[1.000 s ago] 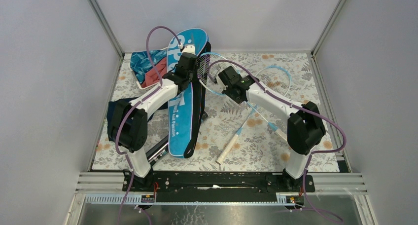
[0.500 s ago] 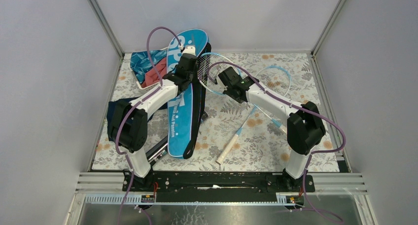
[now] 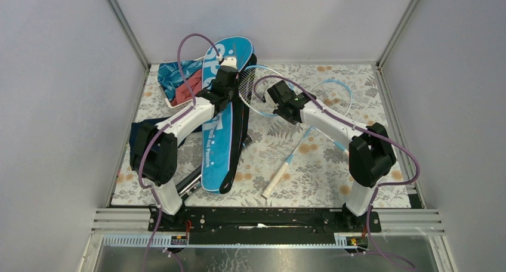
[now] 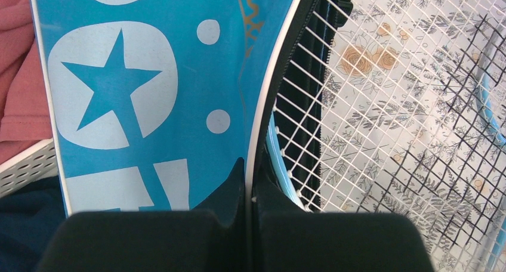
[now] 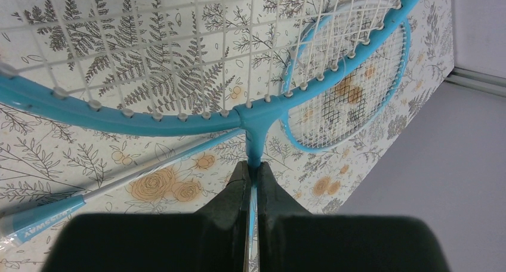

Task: Pack up the badminton gear
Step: Place the racket in the racket bag.

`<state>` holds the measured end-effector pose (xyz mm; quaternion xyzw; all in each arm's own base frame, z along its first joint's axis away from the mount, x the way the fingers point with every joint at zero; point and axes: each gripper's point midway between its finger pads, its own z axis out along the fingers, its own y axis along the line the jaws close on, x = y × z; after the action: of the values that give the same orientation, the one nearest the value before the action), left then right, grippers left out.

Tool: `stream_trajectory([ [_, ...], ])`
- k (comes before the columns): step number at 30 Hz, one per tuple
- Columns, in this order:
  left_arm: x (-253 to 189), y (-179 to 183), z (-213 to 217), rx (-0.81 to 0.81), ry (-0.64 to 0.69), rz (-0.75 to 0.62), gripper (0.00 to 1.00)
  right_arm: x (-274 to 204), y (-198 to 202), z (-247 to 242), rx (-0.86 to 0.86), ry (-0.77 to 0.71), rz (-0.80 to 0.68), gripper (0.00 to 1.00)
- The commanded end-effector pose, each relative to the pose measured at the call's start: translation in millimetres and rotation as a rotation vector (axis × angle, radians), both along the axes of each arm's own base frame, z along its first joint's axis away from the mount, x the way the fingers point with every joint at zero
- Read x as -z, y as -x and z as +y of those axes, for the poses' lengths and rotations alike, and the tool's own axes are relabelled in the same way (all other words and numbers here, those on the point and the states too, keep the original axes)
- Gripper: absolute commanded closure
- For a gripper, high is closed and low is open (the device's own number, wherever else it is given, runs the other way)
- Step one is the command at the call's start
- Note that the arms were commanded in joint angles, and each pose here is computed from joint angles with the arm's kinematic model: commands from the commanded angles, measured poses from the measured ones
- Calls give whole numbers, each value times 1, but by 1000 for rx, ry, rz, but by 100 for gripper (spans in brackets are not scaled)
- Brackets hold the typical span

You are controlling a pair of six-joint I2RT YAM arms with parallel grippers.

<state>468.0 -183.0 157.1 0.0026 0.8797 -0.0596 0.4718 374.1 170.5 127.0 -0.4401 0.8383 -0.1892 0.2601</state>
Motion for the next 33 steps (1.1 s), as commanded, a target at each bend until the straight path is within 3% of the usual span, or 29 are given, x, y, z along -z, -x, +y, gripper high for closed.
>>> stream_trajectory([
  [1, -23, -3, -6, 17, 33, -68, 100, -24, -3, -11, -8, 19, -60, 100],
  [15, -16, -3, -14, 62, 33, -40, 100, -32, -6, -28, -11, 141, -92, 100],
  [25, -4, 2, -36, 92, 118, 10, 100, -27, 0, 4, -35, 77, -46, 100],
  [33, 6, 5, -51, 93, 160, 40, 100, -21, 9, 34, -47, -56, 26, 100],
])
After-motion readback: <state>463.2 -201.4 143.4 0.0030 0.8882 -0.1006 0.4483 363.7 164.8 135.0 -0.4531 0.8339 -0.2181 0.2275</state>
